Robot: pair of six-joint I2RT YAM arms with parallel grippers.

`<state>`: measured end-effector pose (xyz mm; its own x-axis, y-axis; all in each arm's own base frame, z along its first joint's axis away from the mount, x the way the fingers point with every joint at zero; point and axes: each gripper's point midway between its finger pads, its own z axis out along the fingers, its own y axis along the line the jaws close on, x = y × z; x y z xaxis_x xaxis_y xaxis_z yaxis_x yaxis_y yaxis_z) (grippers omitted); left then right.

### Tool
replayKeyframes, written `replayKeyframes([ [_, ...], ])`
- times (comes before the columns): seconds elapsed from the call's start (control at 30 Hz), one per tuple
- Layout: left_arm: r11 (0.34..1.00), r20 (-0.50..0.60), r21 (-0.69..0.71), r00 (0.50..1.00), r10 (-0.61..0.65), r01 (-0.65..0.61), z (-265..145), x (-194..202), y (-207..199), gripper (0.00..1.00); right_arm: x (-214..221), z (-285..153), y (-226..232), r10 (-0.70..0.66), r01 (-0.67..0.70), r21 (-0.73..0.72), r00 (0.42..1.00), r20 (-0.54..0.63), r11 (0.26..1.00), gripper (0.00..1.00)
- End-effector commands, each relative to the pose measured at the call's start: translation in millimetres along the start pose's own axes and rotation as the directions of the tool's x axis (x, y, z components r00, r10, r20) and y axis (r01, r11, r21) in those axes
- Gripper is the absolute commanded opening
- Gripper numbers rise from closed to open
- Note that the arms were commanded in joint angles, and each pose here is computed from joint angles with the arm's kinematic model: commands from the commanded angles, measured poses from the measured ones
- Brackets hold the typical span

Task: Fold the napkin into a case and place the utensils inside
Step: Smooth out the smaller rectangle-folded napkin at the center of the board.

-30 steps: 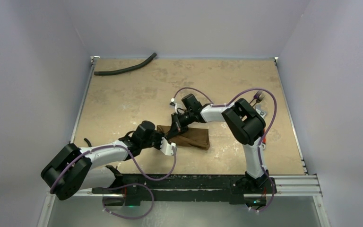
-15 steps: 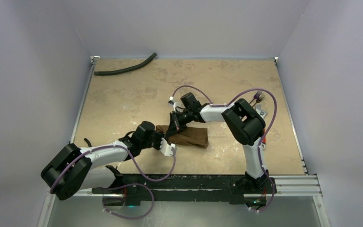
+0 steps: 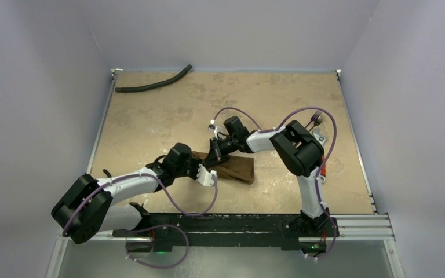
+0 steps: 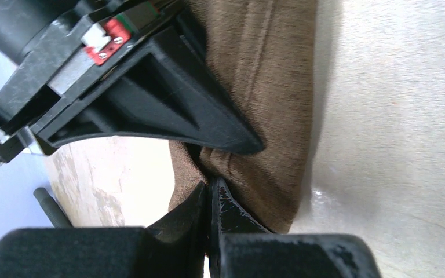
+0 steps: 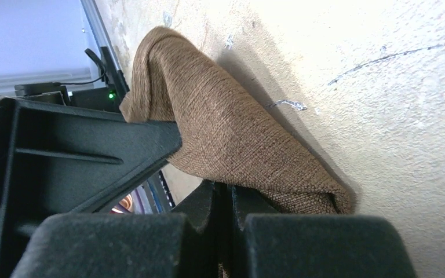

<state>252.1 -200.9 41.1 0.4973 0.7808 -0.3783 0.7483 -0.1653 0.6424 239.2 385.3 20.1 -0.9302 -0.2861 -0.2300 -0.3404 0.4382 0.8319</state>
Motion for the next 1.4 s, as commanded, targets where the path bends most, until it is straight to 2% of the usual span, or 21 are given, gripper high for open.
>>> replayKeyframes([
  [0.0, 0.998, 0.034, -0.022, 0.998, -0.062, 0.062, -2, -10, 21, 0.01, 15, 12, -43, 0.033, -0.032, 0.117, 0.999, -0.005, 0.993, 0.0],
  [0.17, 0.983, 0.062, -0.024, 0.982, -0.181, 0.182, -2, -19, 30, 0.02, 17, 12, -45, 0.038, -0.038, 0.119, 0.999, -0.002, 0.992, 0.0],
  [0.37, 0.954, 0.043, 0.051, 0.954, -0.298, 0.296, -4, -21, 16, 0.13, 20, 13, -47, 0.043, -0.042, 0.114, 0.999, -0.004, 0.993, 0.0],
  [0.5, 0.966, 0.002, 0.079, 0.969, -0.246, 0.246, -2, -9, -4, 0.18, 25, 13, -47, 0.048, -0.047, 0.101, 0.999, -0.011, 0.994, 0.0],
  [0.67, 0.985, -0.014, 0.04, 0.986, -0.168, 0.169, 3, 4, -8, 0.19, 28, 12, -46, 0.05, -0.048, 0.097, 0.999, -0.02, 0.994, 0.0],
  [0.83, 0.977, -0.014, -0.062, 0.979, -0.203, 0.202, 4, 5, 12, 0.17, 25, 11, -43, 0.039, -0.038, 0.091, 0.999, -0.016, 0.995, 0.0],
  [0.93, 0.97, -0.016, -0.078, 0.973, -0.23, 0.228, 4, 4, 18, 0.17, 27, 11, -40, 0.039, -0.038, 0.077, 0.999, -0.021, 0.996, 0.0],
  [1.23, 0.99, -0.067, -0.013, 0.988, -0.14, 0.139, 10, 23, -18, 0.17, 4, -2, 3, -0.044, 0.044, -0.01, 0.999, 0.019, 0.999, 0.0],
  [1.37, 0.991, -0.09, -0.028, 0.987, -0.132, 0.13, 9, 29, -20, 0.17, -3, -4, 16, -0.053, 0.054, -0.052, 0.998, 0.022, 0.997, 0.0],
])
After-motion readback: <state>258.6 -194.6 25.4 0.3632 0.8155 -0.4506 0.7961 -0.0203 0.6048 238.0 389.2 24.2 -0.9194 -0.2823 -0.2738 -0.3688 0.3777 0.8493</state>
